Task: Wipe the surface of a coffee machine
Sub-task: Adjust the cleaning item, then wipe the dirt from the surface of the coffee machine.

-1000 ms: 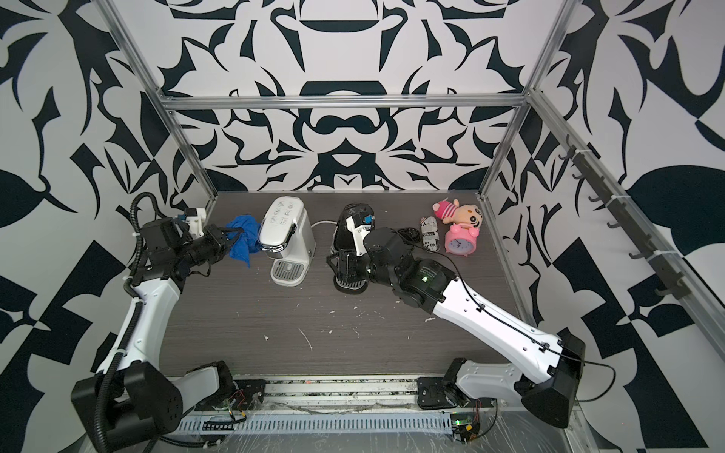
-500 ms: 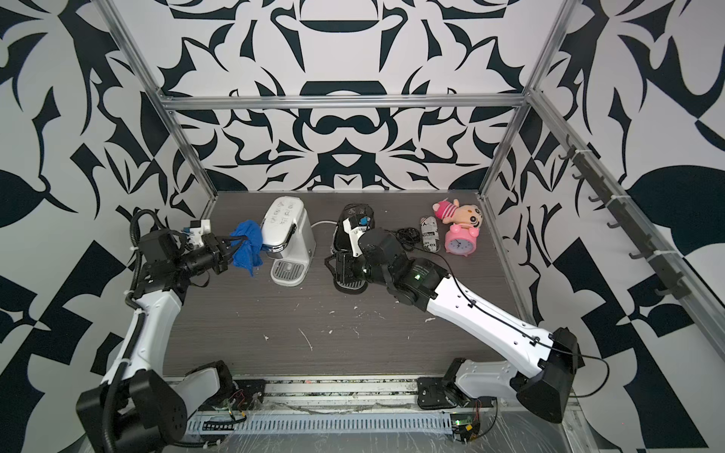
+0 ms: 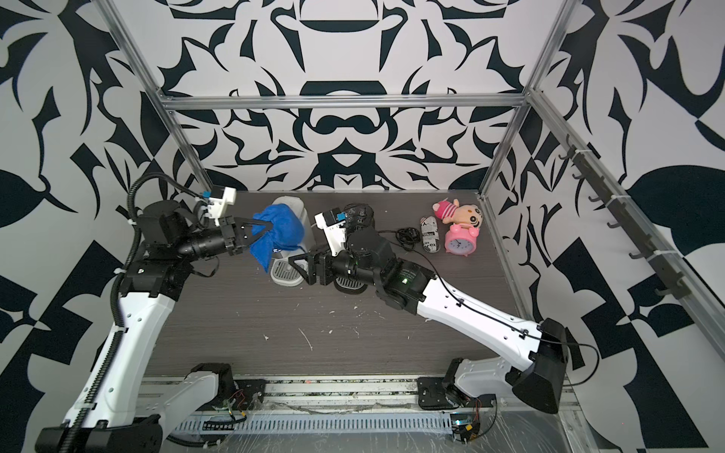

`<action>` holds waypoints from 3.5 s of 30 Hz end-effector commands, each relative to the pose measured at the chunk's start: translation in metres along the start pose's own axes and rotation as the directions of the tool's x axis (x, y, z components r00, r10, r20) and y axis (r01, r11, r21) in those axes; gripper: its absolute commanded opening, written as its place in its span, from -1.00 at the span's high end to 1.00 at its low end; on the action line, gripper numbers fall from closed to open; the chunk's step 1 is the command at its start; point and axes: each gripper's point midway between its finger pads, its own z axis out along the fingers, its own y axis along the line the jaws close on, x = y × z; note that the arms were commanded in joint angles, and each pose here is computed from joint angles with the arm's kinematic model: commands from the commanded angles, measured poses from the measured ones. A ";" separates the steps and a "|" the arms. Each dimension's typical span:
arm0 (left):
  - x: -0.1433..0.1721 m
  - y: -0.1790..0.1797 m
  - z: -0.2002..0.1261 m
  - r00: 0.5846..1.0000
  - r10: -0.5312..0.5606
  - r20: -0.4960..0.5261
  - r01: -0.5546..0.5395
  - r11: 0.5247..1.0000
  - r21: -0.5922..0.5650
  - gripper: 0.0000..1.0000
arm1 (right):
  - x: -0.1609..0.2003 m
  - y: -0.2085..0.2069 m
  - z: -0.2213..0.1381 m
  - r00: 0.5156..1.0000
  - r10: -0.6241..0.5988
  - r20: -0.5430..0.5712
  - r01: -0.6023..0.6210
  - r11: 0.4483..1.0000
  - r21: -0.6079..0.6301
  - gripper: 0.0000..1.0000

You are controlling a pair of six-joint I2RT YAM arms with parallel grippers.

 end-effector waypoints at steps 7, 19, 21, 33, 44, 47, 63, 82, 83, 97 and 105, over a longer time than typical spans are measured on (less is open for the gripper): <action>0.009 -0.039 0.000 0.998 0.051 -0.047 -0.043 0.987 0.153 1.00 | -0.070 0.038 -0.031 0.910 -0.152 0.387 0.203 0.975 -0.093 -0.73; 0.021 -0.068 0.010 0.994 0.087 -0.062 -0.068 0.961 0.267 1.00 | -0.068 0.049 0.000 0.945 -0.054 0.324 0.124 0.972 -0.199 -0.73; 0.022 -0.075 0.010 0.994 0.095 -0.059 -0.074 0.954 0.289 1.00 | -0.064 0.043 0.005 0.948 -0.051 0.315 0.110 0.979 -0.172 -0.72; 0.022 -0.085 0.008 0.996 0.076 -0.048 -0.056 0.944 0.324 1.00 | -0.070 0.038 0.006 0.929 -0.048 0.366 0.111 0.982 -0.152 0.07; -0.009 -0.085 -0.003 0.981 0.120 0.154 -0.146 0.974 0.171 0.35 | -0.079 0.020 -0.002 0.904 -0.018 0.426 0.050 0.997 -0.064 1.00; -0.033 -0.063 -0.022 0.939 0.204 0.277 -0.193 0.979 -0.068 -0.20 | -0.069 -0.015 0.000 0.921 -0.012 0.389 -0.032 0.994 0.107 1.00; -0.116 0.165 -0.040 0.903 0.127 0.410 0.080 0.889 -0.451 -0.51 | 0.000 -0.122 0.083 0.993 0.101 0.058 -0.116 0.844 0.524 1.00; -0.090 0.237 -0.004 0.931 -0.157 0.329 0.281 0.884 -0.373 -0.49 | 0.109 -0.171 0.112 0.957 0.283 -0.068 -0.201 0.811 0.549 1.00; -0.089 0.238 -0.003 0.929 -0.170 0.329 0.293 0.881 -0.371 -0.49 | 0.109 -0.171 0.113 0.956 0.286 -0.069 -0.203 0.811 0.548 1.00; -0.074 0.247 0.004 0.921 -0.231 0.315 0.343 0.865 -0.367 -0.46 | 0.063 -0.121 0.116 0.977 0.211 -0.030 -0.177 0.879 0.442 1.00; -0.069 0.253 0.010 0.918 -0.258 0.301 0.361 0.857 -0.367 -0.44 | 0.071 -0.113 0.113 0.988 0.150 -0.044 -0.114 0.883 0.455 1.00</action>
